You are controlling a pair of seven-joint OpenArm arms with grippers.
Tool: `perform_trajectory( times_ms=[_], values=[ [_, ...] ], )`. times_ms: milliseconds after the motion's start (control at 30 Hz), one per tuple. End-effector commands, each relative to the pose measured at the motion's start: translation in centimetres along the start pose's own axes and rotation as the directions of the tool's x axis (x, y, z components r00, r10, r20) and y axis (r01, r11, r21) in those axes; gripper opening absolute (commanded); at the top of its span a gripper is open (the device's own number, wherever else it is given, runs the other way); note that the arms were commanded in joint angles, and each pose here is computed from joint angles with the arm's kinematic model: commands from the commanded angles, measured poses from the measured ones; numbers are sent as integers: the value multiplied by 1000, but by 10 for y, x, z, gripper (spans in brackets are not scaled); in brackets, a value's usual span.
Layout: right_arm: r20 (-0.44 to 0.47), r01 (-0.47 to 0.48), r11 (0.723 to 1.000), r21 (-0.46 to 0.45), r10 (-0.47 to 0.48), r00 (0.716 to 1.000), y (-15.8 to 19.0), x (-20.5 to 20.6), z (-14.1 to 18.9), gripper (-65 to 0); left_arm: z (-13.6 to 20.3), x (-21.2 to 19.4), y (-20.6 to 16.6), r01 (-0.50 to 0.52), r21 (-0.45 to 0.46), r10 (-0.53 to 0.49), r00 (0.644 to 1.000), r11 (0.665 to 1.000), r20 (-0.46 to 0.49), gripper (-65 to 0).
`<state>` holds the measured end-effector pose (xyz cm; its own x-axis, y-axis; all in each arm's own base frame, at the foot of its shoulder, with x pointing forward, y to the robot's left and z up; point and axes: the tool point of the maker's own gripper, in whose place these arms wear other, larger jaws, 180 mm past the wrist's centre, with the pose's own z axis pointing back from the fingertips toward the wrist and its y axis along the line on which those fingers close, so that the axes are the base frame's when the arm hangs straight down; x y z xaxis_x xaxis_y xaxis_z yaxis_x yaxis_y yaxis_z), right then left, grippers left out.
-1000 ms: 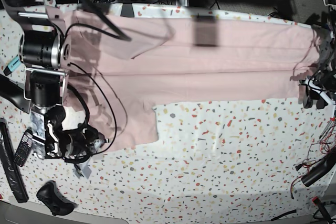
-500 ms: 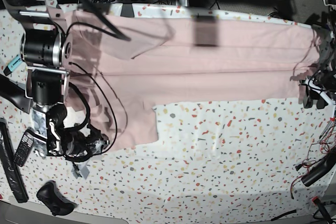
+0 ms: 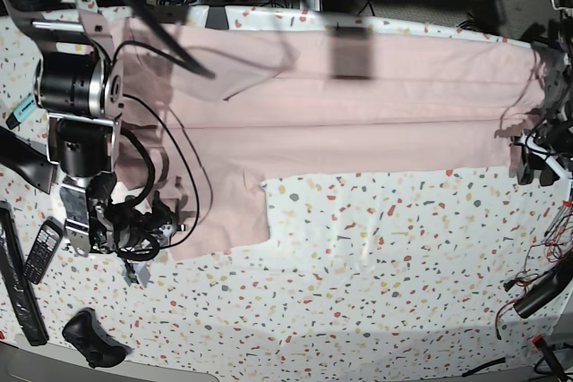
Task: Fold the T-shirt properly
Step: 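Release the fold and move the right gripper to the remaining sleeve, then grasp the sleeve and fold it across the shirt with the right gripper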
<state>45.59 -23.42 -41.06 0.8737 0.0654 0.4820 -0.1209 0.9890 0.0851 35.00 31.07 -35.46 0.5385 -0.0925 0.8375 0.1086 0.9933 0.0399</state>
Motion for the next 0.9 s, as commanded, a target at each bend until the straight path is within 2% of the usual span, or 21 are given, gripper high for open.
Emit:
perform_trajectory(
  times_ms=[0,167,367,467,700,867],
  values=[
    [20,6,1000,-14,-6,1000,-6,15,8,-411,3,23,7,14,11,-14,998,1000,61,-384],
    [-35,20,1000,14,-20,999,4,2,1,-432,3,23,7,14,11,-14,998,1000,61,-384],
    [-42,-35,996,80,38,998,28,2,-3,-589,3,22,7,14,11,-14,998,1000,61,-384],
    [-66,-69,994,81,74,995,33,-2,-5,-650,3,22,8,13,11,-14,998,1000,60,-384],
    [-97,-188,981,56,193,976,39,-4,-7,-650,3,22,7,14,11,-15,998,1000,57,-384],
    [-90,-313,948,56,317,944,51,12,5,-650,3,21,7,14,11,-15,998,1000,56,-384]
  ],
)
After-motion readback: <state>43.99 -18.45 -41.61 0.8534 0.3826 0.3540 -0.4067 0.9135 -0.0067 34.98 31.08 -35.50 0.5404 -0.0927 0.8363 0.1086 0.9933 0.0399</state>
